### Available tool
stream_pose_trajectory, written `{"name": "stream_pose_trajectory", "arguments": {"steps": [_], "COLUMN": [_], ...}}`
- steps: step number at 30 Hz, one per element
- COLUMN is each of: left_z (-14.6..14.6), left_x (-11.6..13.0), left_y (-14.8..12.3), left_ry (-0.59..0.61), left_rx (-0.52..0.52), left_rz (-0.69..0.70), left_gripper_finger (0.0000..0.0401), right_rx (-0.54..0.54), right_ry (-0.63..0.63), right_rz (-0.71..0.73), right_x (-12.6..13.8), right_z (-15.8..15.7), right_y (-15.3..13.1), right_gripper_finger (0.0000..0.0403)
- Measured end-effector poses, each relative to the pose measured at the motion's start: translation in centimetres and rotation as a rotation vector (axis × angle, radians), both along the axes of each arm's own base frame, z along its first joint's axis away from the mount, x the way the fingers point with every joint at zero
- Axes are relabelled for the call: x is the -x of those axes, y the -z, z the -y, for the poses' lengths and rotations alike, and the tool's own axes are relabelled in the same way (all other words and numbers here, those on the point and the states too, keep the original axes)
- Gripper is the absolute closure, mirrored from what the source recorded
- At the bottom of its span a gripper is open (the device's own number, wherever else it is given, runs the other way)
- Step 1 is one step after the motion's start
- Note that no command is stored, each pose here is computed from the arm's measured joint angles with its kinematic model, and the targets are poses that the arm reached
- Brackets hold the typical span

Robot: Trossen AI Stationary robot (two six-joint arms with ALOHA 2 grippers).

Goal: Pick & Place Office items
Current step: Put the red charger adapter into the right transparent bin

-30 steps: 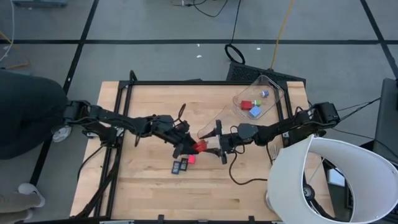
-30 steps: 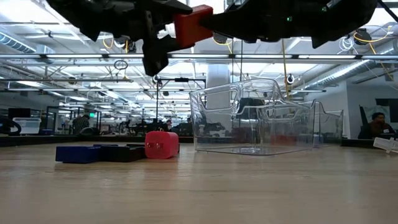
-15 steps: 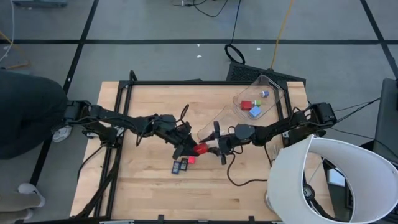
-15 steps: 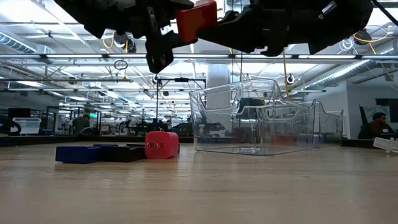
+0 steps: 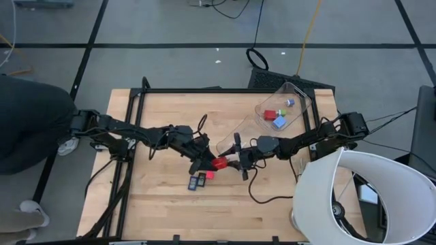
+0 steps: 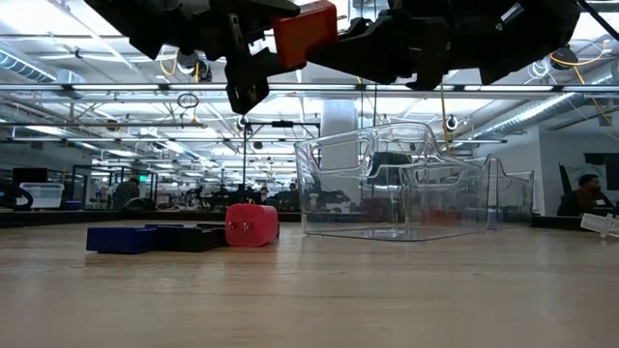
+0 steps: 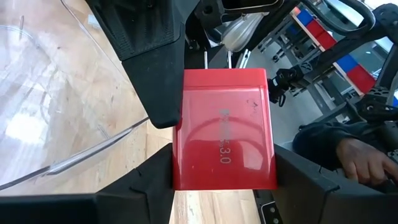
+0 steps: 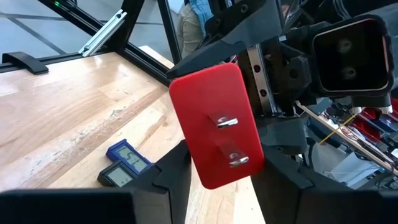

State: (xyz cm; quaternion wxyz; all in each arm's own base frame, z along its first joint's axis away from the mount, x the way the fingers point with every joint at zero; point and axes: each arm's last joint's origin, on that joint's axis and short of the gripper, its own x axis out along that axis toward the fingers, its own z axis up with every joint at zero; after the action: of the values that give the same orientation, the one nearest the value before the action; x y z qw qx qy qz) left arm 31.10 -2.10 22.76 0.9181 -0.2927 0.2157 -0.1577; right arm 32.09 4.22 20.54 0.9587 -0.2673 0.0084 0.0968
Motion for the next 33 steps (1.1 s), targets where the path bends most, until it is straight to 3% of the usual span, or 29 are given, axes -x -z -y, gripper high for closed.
{"name": "stream_pose_trajectory", "arguments": {"steps": [7,14,29,33], "left_z": [0.03,-0.18,-0.04,0.16], "left_x": [0.02,0.01,0.08,0.09], "left_y": [-0.05,-0.01,0.12,0.18], "left_ry": [0.013,0.053,0.066,0.065], "left_rx": [-0.031,-0.128,-0.101,-0.104], "left_rz": [0.018,0.066,0.042,0.039], "left_gripper_finger": [0.0170,0.0168,0.0165,0.0143], "right_rx": [-0.005,-0.004,-0.023,-0.033], "right_ry": [-0.029,-0.042,-0.050,-0.054], "right_rz": [0.005,0.000,-0.006,-0.004], "right_x": [-0.10,-0.12,-0.14,-0.14], "right_z": [-0.10,-0.13,-0.12,-0.13], "right_y": [-0.21,-0.22,-0.27,-0.31], "right_gripper_finger": [0.0288,0.0290,0.0292,0.0292]}}
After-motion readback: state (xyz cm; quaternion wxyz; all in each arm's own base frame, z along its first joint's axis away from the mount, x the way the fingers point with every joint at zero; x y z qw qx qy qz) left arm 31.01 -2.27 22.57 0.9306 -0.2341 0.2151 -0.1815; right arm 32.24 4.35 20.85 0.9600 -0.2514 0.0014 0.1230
